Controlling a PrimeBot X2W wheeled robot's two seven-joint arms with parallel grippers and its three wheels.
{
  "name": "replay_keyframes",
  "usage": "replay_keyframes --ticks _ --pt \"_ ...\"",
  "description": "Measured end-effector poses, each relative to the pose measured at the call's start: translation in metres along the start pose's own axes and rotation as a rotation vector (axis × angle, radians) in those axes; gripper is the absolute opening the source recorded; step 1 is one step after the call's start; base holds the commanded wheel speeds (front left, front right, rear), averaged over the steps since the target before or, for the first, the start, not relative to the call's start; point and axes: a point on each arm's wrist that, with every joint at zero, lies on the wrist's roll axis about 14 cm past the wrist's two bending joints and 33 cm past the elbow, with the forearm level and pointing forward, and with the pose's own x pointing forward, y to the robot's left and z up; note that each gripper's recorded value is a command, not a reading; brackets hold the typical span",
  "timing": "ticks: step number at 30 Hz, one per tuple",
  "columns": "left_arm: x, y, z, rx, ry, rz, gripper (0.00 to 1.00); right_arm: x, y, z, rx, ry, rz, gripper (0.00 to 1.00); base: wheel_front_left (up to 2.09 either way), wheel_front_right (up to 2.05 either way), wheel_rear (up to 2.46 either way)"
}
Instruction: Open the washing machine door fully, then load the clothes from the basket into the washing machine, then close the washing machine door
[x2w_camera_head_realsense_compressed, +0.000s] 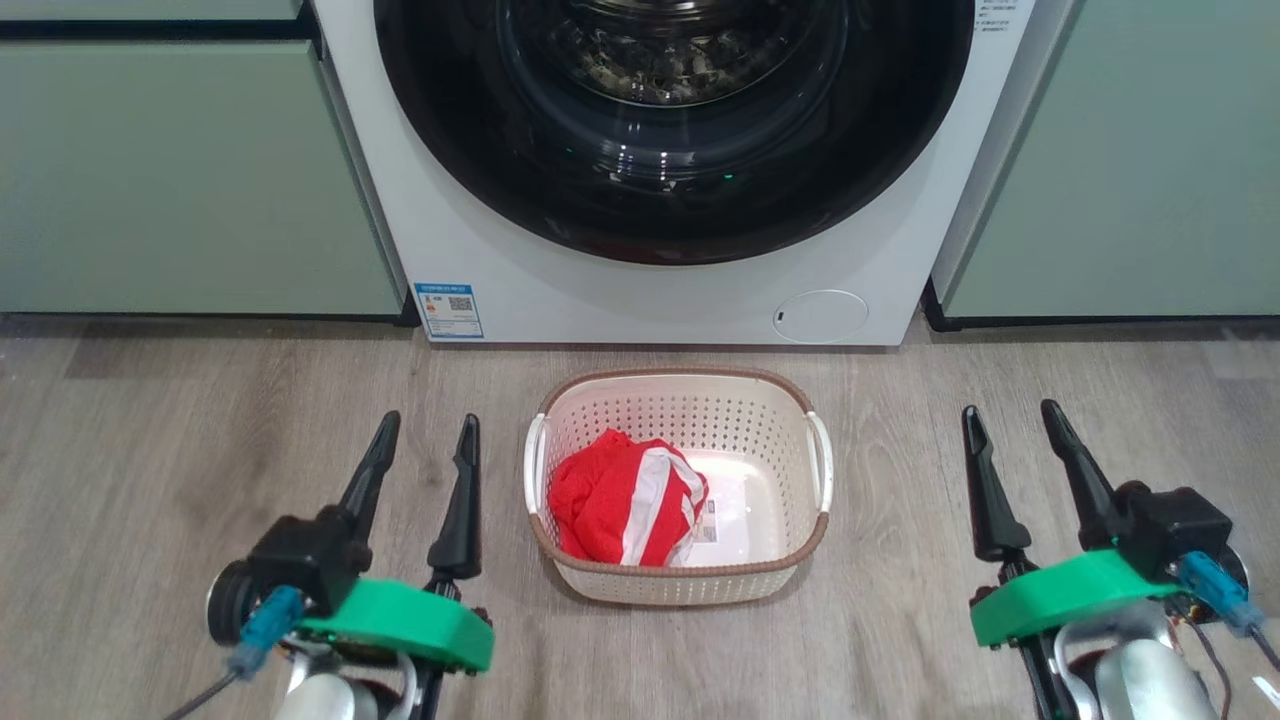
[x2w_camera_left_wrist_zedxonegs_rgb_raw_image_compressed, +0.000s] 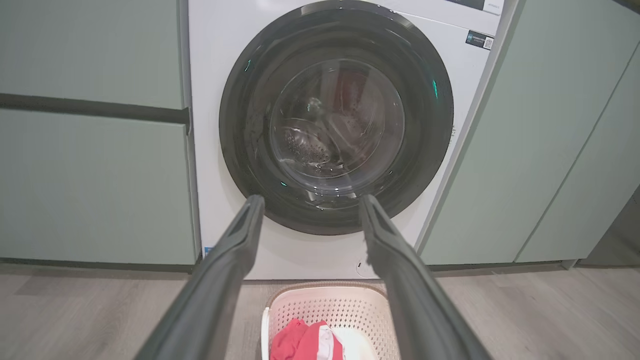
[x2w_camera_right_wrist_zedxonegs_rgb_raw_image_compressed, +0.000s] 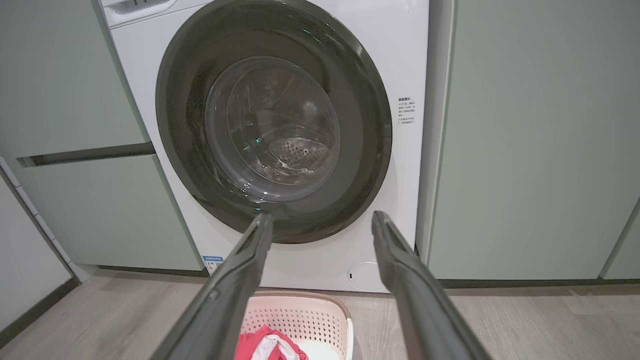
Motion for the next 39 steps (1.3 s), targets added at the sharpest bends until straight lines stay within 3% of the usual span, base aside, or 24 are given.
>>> replay_keyframes --ticks 10,17,39 --pt "-0.006 0.000 -0.017 0.126 0.039 0.006 1.00 -0.007 0.000 -0.017 -0.081 0.047 0.011 1.00 0.00 0.00 0.00" --pt "-0.010 0.004 -0.031 0.137 0.085 0.025 1.00 -0.012 -0.005 -0.032 -0.085 0.098 -0.001 1.00 0.00 0.00 0.00" --pt "-0.011 0.010 -0.033 0.120 0.094 0.045 1.00 -0.012 -0.004 -0.033 -0.079 0.100 -0.001 1.00 0.00 0.00 0.00"
